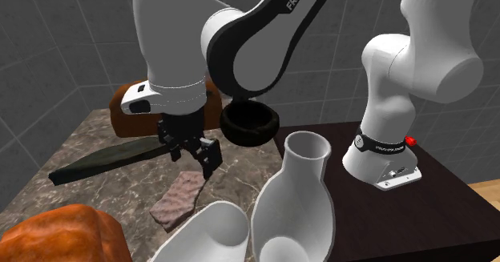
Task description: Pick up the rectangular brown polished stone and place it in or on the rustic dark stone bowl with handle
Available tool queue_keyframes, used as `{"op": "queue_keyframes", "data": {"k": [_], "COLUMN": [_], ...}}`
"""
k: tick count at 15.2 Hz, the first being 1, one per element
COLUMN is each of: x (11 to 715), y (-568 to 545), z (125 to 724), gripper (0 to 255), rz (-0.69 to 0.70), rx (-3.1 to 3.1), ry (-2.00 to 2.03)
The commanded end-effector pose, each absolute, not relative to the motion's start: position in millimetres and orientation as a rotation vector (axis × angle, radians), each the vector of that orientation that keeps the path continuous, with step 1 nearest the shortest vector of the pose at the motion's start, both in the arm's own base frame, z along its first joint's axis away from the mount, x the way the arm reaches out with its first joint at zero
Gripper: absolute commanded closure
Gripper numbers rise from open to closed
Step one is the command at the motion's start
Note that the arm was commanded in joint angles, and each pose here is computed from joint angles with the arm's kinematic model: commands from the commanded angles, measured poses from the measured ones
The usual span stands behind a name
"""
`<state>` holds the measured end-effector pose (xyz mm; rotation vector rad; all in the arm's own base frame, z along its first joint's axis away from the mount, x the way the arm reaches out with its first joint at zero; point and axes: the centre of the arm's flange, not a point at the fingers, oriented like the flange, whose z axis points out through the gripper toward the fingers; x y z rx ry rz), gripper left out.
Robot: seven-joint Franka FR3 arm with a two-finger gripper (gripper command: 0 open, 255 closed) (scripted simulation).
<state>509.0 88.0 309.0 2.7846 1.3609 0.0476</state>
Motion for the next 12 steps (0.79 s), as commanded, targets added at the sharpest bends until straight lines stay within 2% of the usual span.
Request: {"op": "queue_keyframes", "data": {"k": [1, 6, 12], "x": [507, 508, 508], "y": [85, 84, 84], "z": [300, 276, 276], "gripper": [0, 0, 0], "rz": [0.049, 0.049, 0.049], "rx": [2.781, 2.781, 2.781], "ry": [1.37, 1.37, 1.37]}}
